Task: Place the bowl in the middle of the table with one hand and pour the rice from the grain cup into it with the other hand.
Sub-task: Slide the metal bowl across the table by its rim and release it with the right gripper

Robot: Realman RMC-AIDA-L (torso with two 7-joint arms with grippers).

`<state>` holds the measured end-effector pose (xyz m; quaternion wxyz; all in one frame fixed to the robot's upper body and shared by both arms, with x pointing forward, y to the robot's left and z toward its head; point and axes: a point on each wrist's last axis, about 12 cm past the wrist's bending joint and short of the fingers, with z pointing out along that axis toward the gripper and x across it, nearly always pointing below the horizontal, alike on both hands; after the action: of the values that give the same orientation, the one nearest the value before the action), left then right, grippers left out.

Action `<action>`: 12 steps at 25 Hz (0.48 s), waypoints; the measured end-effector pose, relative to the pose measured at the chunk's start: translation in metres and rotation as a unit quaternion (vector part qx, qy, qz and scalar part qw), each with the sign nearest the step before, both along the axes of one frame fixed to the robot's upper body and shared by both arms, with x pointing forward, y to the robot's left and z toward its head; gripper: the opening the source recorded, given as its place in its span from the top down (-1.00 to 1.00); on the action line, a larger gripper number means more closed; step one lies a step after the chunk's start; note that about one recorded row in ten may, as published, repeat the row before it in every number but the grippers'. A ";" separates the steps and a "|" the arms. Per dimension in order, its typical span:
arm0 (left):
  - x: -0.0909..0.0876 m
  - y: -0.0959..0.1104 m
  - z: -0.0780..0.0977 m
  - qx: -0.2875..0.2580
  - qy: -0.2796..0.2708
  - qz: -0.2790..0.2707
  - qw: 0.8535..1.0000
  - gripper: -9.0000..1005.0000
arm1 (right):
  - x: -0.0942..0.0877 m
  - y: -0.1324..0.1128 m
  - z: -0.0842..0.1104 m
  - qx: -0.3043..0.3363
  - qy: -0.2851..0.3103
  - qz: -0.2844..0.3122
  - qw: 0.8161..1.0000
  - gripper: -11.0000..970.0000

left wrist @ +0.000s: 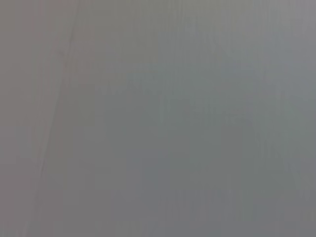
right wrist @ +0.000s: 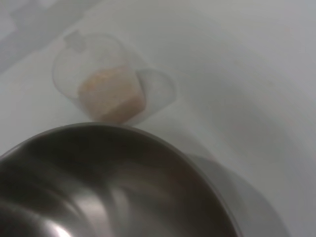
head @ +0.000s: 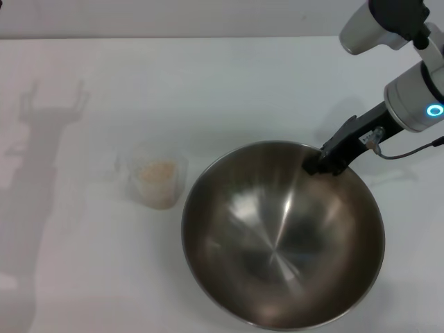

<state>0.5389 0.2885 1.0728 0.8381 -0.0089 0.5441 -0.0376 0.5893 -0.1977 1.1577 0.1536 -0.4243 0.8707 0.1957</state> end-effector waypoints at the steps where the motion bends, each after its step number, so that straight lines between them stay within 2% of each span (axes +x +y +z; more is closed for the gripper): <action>1: 0.000 0.000 0.000 0.000 0.000 0.000 1.000 -0.72 | 0.000 0.002 0.000 -0.002 0.001 0.002 1.000 0.96; 10: -0.001 0.001 -0.001 -0.001 0.002 0.002 1.000 -0.72 | 0.001 0.006 0.000 -0.009 0.004 0.003 1.000 0.96; 12: -0.002 0.001 -0.001 -0.001 0.002 0.002 1.000 -0.72 | 0.001 0.007 0.001 -0.011 0.002 0.004 1.000 0.87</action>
<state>0.5373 0.2899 1.0715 0.8371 -0.0108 0.5457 -0.0365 0.5903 -0.1908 1.1590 0.1465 -0.4288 0.8716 0.1872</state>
